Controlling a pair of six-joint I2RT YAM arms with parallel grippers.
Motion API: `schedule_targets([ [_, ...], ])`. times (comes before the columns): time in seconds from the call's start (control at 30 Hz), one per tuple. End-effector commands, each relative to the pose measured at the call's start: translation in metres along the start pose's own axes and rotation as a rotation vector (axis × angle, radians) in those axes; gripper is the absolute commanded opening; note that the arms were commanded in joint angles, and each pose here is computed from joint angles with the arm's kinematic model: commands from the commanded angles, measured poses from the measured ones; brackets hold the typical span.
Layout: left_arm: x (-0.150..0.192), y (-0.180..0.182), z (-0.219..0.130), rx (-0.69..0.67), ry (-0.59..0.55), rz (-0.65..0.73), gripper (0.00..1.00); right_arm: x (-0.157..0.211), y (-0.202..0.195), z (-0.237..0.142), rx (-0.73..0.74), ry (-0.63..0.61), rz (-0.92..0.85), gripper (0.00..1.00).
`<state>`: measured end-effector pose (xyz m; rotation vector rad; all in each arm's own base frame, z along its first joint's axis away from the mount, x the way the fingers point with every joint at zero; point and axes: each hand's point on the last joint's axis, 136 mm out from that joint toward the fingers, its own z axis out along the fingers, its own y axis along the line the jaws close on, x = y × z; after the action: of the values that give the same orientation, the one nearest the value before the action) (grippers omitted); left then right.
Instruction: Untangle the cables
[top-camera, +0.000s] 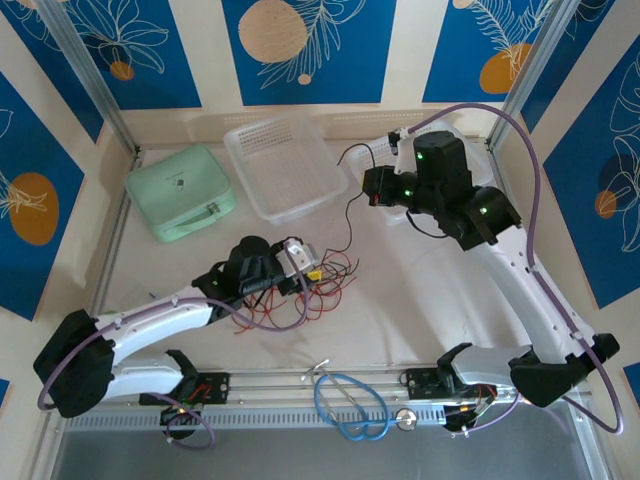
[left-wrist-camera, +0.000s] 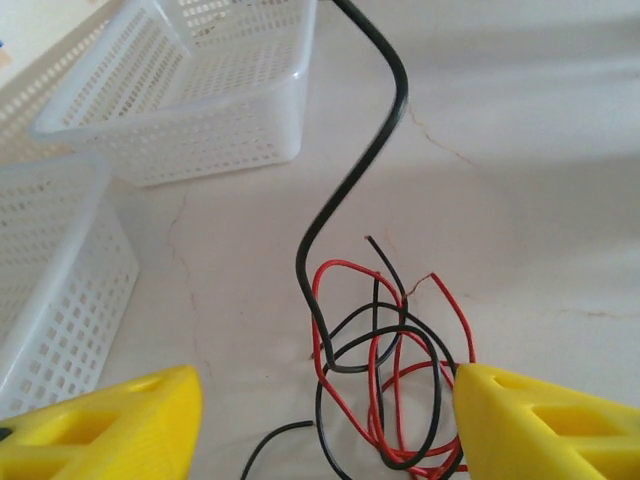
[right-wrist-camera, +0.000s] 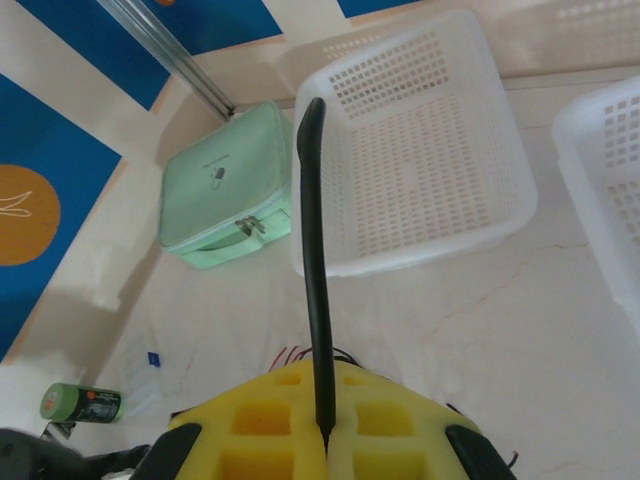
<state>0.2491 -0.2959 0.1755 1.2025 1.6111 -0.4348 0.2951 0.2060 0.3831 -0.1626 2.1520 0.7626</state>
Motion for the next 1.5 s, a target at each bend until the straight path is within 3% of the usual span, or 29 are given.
schedule_targets([
  [0.0, -0.022, 0.003, 0.009, 0.039, -0.054, 0.119, 0.65, -0.004, 0.017, -0.018, -0.083, -0.011, -0.006, 0.00],
  [0.27, -0.048, -0.023, 0.027, 0.232, -0.163, -0.026, 0.77, -0.036, 0.050, -0.069, -0.203, -0.108, -0.028, 0.00],
  [0.43, -0.058, -0.009, 0.053, 0.169, -0.179, -0.109, 0.82, -0.044, 0.068, -0.092, -0.272, -0.137, -0.026, 0.00],
  [0.53, -0.059, 0.005, 0.066, 0.111, -0.144, -0.164, 0.75, -0.042, 0.066, -0.097, -0.268, -0.143, -0.017, 0.00],
  [0.57, -0.061, 0.008, 0.067, 0.108, -0.136, -0.176, 0.65, -0.041, 0.064, -0.098, -0.260, -0.146, -0.016, 0.00],
  [0.63, -0.065, 0.010, 0.067, 0.111, -0.119, -0.192, 0.20, -0.039, 0.059, -0.101, -0.235, -0.155, -0.014, 0.00],
  [0.67, -0.067, 0.012, 0.065, 0.106, -0.104, -0.202, 0.05, -0.039, 0.055, -0.103, -0.215, -0.161, -0.015, 0.00],
  [0.7, -0.068, 0.013, 0.062, 0.104, -0.086, -0.208, 0.00, -0.039, 0.050, -0.104, -0.191, -0.170, -0.013, 0.00],
  [1.0, -0.049, 0.044, 0.010, -0.121, 0.040, -0.143, 0.00, -0.039, -0.020, -0.138, 0.128, -0.332, 0.033, 0.00],
  [1.23, -0.090, 0.052, -0.034, -0.121, 0.043, -0.070, 0.00, -0.030, -0.030, -0.128, 0.109, -0.312, 0.099, 0.00],
  [1.33, -0.092, 0.049, -0.044, -0.080, 0.153, -0.029, 0.00, -0.016, -0.032, -0.104, 0.065, -0.254, 0.149, 0.00],
  [1.47, -0.056, 0.056, -0.044, -0.147, 0.403, -0.007, 0.00, 0.012, -0.041, -0.068, 0.029, -0.169, 0.231, 0.00],
])
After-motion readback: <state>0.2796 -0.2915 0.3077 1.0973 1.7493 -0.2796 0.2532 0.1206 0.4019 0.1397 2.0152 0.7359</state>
